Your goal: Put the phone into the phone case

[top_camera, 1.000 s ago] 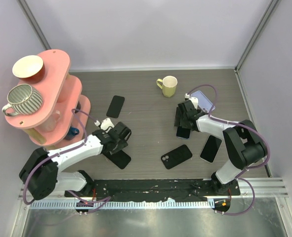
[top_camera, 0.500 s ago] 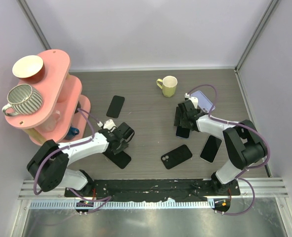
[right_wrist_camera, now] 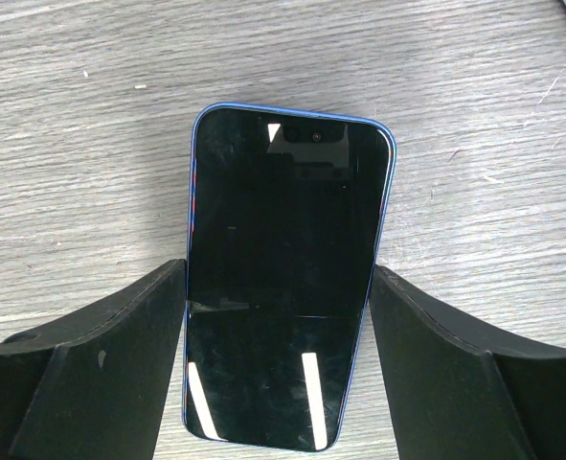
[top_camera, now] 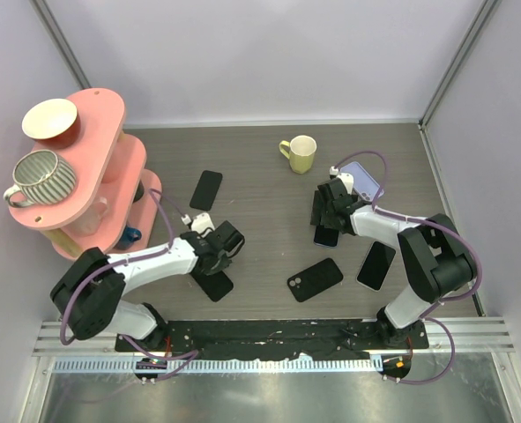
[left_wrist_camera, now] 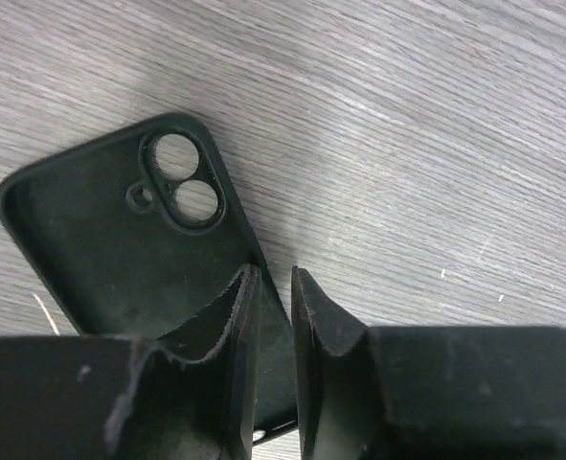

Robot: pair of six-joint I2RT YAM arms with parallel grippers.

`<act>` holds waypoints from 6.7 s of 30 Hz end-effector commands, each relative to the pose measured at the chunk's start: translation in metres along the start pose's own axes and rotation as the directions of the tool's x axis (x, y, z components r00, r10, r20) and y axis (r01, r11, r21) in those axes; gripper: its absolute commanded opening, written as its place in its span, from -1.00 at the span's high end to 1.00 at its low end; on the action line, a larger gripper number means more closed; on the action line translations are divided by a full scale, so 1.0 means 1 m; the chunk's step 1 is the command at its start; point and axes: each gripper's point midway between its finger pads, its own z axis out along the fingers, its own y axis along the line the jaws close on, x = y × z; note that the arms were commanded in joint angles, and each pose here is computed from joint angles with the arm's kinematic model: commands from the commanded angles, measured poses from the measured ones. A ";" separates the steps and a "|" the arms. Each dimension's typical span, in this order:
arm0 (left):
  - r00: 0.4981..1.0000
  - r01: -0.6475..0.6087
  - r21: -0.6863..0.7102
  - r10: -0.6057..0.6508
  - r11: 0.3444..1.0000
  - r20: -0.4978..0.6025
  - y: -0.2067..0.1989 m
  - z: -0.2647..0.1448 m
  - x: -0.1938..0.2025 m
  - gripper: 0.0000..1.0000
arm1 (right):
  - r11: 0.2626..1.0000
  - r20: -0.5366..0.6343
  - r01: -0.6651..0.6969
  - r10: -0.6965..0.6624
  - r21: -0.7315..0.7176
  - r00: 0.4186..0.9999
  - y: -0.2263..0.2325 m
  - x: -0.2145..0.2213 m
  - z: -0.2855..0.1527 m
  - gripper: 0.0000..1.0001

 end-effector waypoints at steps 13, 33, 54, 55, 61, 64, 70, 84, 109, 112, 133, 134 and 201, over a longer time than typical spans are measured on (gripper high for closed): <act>0.982 -0.188 0.348 0.174 0.919 0.070 -0.107 -0.035 0.000 1.00 | 0.996 0.095 -0.076 0.079 -0.041 0.992 -0.005 -0.027 -0.009 -0.37; 0.962 -0.274 0.422 0.253 0.864 0.105 -0.156 -0.074 -0.018 -0.77 | 0.995 0.046 -0.073 0.077 -0.075 0.996 -0.003 -0.028 -0.011 -0.22; 0.742 -0.574 0.202 0.401 0.794 0.537 -0.096 -0.147 -0.132 -0.98 | 0.893 -0.113 -0.095 0.050 -0.440 0.992 0.071 -0.033 -0.051 0.05; 0.737 -0.575 0.199 0.397 0.794 0.547 -0.094 -0.151 -0.135 -0.98 | 0.883 -0.122 -0.099 0.048 -0.460 0.991 0.078 -0.031 -0.056 0.05; 0.693 -0.588 0.260 0.311 0.766 0.650 -0.083 -0.182 -0.147 -0.97 | 0.825 -0.162 -0.180 0.108 -0.536 0.981 0.114 -0.024 -0.087 0.07; 0.675 -0.590 0.306 0.247 0.748 0.696 -0.081 -0.198 -0.151 -0.96 | 0.769 -0.175 -0.231 0.156 -0.596 0.972 0.143 -0.020 -0.105 0.07; 0.618 -0.566 0.332 0.122 0.755 0.776 -0.056 -0.223 -0.163 -0.95 | 0.725 -0.173 -0.229 0.152 -0.650 0.973 0.199 -0.005 -0.128 0.08; 0.595 -0.522 0.295 0.094 0.801 0.798 -0.040 -0.228 -0.175 -0.95 | 0.741 -0.175 -0.185 0.092 -0.645 0.980 0.248 0.037 -0.125 0.11; 0.599 -0.528 0.277 0.122 0.803 0.791 -0.043 -0.222 -0.173 -0.95 | 0.854 -0.117 -0.053 -0.009 -0.518 0.993 0.239 0.078 -0.110 0.10; 0.601 -0.528 0.270 0.130 0.805 0.788 -0.044 -0.220 -0.173 -0.96 | 0.870 -0.106 -0.012 -0.046 -0.493 0.993 0.238 0.086 -0.108 0.10; 0.589 -0.504 0.247 0.120 0.827 0.799 -0.036 -0.220 -0.179 -0.96 | 0.900 -0.017 0.086 -0.103 -0.428 0.995 0.227 0.081 -0.125 -0.38; 0.588 -0.505 0.247 0.120 0.827 0.800 -0.036 -0.220 -0.179 -0.96 | 0.901 -0.017 0.080 -0.097 -0.426 0.995 0.227 0.080 -0.126 -0.41; 0.943 -0.332 0.231 0.326 0.914 0.066 -0.098 -0.033 -0.012 1.00 | 0.872 -0.099 -0.012 -0.041 -0.490 0.994 0.141 0.085 -0.103 0.98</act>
